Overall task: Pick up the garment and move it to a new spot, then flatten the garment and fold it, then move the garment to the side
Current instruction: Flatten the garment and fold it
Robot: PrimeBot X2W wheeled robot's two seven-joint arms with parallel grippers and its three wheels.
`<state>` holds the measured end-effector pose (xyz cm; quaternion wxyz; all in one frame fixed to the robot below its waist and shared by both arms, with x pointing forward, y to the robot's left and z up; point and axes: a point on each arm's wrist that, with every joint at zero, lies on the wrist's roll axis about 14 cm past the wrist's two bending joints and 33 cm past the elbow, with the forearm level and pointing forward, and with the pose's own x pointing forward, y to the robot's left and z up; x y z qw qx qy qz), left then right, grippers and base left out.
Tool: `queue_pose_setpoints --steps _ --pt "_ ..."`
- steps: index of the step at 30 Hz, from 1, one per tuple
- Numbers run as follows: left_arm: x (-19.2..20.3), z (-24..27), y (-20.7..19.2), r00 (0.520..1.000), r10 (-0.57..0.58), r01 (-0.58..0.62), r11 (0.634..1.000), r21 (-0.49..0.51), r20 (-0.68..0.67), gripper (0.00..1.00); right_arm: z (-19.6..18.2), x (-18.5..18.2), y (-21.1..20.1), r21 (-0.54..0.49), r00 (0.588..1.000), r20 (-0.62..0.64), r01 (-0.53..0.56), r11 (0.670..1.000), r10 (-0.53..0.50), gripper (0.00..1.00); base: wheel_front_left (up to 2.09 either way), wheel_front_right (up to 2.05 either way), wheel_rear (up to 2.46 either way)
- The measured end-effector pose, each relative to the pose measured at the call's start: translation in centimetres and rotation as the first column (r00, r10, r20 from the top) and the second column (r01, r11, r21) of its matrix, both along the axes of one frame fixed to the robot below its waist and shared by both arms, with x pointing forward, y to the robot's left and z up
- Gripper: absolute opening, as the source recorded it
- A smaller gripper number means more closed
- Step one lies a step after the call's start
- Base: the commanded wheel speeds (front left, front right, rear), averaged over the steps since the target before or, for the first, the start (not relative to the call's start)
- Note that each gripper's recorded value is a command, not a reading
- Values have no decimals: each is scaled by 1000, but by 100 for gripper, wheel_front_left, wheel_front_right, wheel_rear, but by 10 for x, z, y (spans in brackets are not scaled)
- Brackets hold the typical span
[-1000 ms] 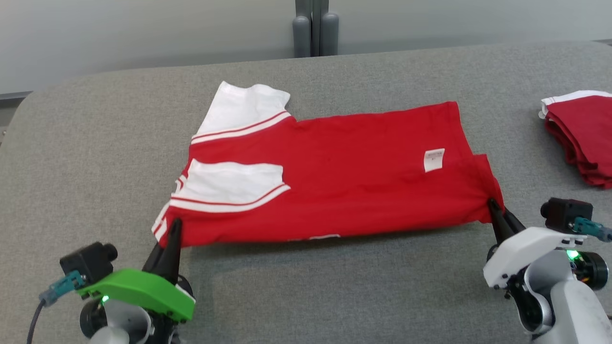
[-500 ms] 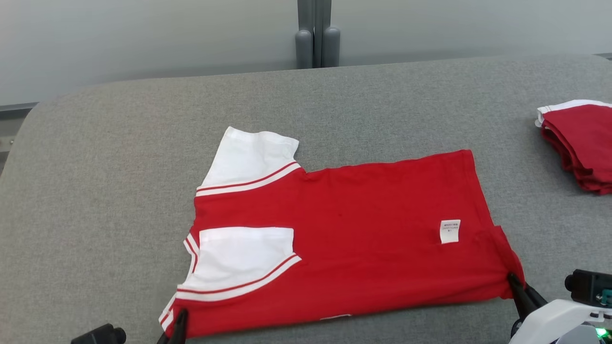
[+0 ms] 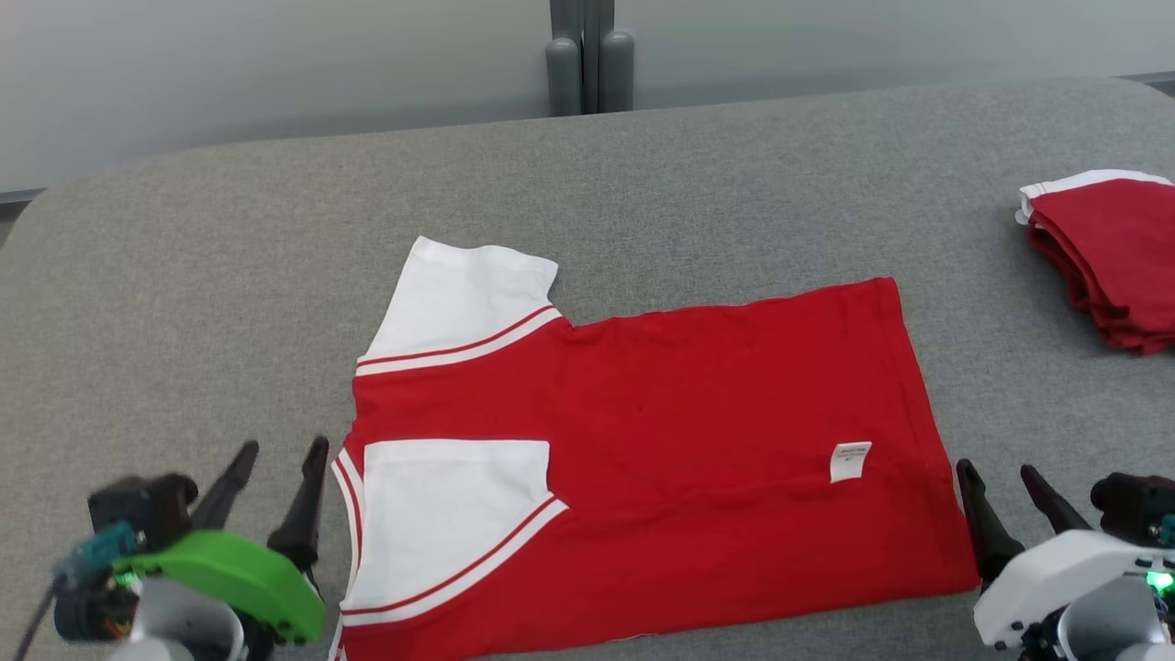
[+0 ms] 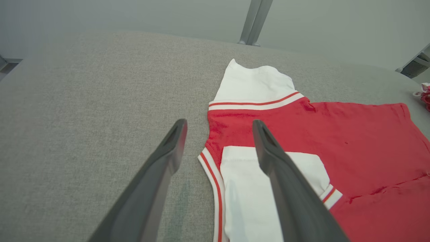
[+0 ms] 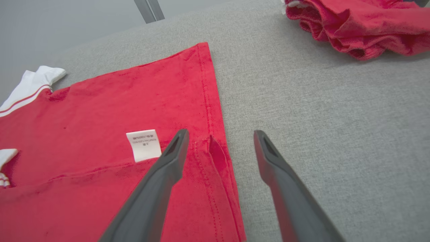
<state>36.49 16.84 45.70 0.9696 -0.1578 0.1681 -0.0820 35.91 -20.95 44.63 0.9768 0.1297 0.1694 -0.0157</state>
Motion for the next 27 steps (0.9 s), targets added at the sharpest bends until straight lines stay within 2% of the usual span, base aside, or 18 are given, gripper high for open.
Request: queue_pose_setpoints --steps 3,7,12,16,20,27 --pt "36 31 -3 991 -107 98 989 111 81 100 15 18 5 -34 999 46 -23 999 25 100 0 0 0" --pt "89 80 -11 952 -244 192 947 259 186 100 37 48 19 -91 991 101 -75 993 84 100 0 0 0" --pt "144 101 -20 929 -330 256 900 353 169 100 55 82 33 -142 976 148 -135 981 156 100 0 0 0" --pt "174 78 -24 933 -353 304 874 378 66 100 56 100 42 -161 969 152 -172 972 196 100 0 0 0" --pt "188 30 -35 920 -383 384 844 375 -80 100 44 111 40 -183 970 126 -185 965 210 100 0 0 0" --pt "203 -42 -51 879 -388 459 845 275 -276 100 22 119 26 -191 979 85 -169 967 187 100 0 0 0"
